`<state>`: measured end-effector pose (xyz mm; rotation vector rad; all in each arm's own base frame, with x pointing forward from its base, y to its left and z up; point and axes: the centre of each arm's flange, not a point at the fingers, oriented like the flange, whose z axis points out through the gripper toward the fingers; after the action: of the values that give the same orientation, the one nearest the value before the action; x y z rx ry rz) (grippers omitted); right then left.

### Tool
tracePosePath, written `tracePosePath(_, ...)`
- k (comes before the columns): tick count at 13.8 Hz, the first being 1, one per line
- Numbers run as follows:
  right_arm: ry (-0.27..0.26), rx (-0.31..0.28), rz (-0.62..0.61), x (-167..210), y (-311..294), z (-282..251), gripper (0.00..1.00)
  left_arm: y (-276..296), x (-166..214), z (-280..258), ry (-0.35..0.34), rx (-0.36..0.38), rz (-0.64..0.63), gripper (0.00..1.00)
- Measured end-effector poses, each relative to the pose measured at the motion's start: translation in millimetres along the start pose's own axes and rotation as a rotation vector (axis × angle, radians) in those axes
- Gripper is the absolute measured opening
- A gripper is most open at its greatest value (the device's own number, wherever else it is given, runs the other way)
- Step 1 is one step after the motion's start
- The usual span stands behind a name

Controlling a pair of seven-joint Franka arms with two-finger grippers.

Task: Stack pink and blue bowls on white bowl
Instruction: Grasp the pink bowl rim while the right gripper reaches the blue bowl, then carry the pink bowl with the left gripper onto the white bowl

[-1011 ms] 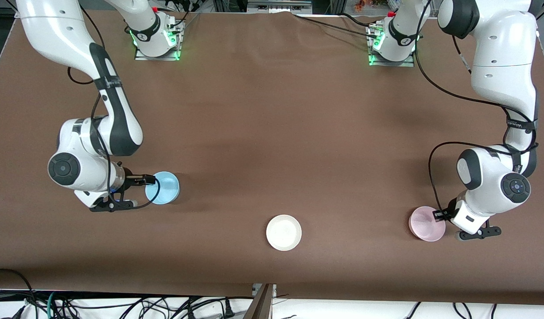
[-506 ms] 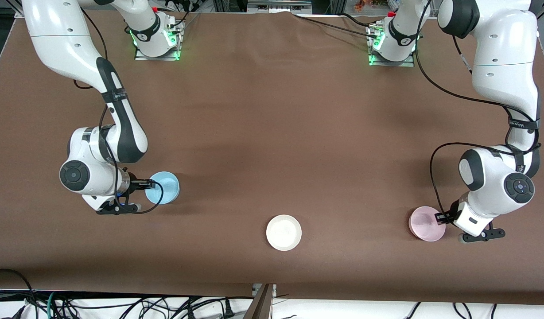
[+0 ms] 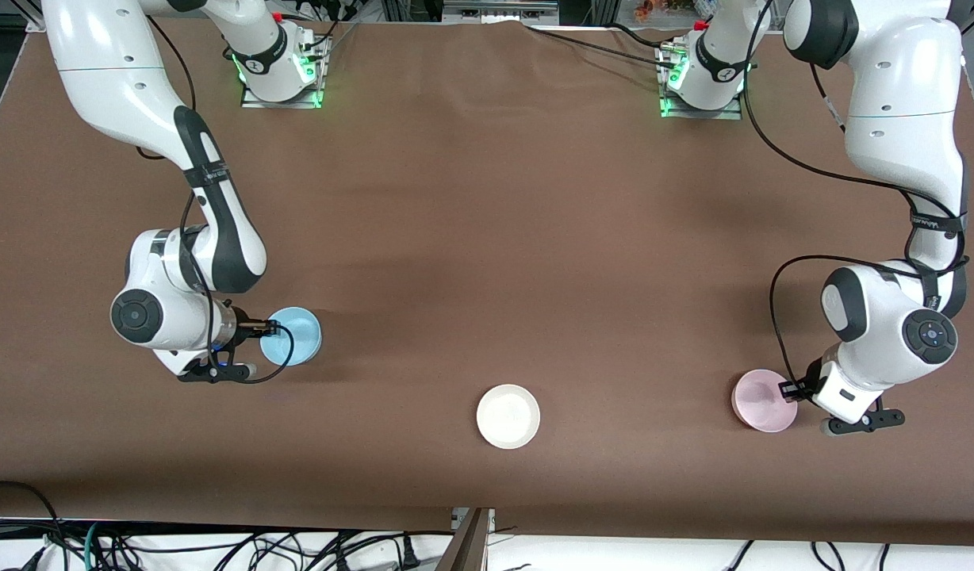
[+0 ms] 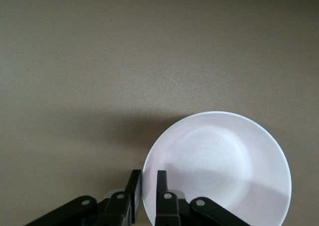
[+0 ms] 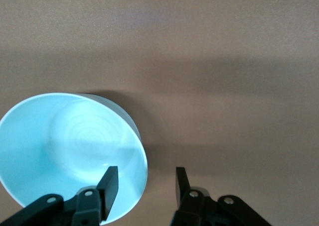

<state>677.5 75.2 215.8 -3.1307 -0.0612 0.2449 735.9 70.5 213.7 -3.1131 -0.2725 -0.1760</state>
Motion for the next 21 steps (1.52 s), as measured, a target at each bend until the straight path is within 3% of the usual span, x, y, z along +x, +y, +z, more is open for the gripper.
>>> tracePosePath(2,0.000,0.000,0.000,0,0,0,0.52,1,1,-1,0.002,-0.001,0.000,0.02)
tracePosePath(4,0.000,0.001,0.001,0,0,0,0.45,1,1,-2,0.004,-0.001,0.001,0.02)
tracePosePath(6,0.000,0.001,0.002,0,0,0,0.30,1,1,-2,0.004,-0.001,0.001,0.02)
tracePosePath(11,0.000,0.001,0.003,0,0,0,0.19,21,1,-4,0.008,-0.008,-0.050,0.02)
tracePosePath(13,0.000,0.007,0.006,0,0,-1,0.04,39,5,-13,0.026,-0.022,-0.089,0.02)
tracePosePath(17,0.001,0.024,0.017,0,-1,-2,0.02,100,9,-53,0.060,-0.134,-0.178,0.02)
tracePosePath(21,0.001,0.026,0.018,0,-1,-3,0.02,189,-10,-93,0.042,-0.226,-0.281,0.02)
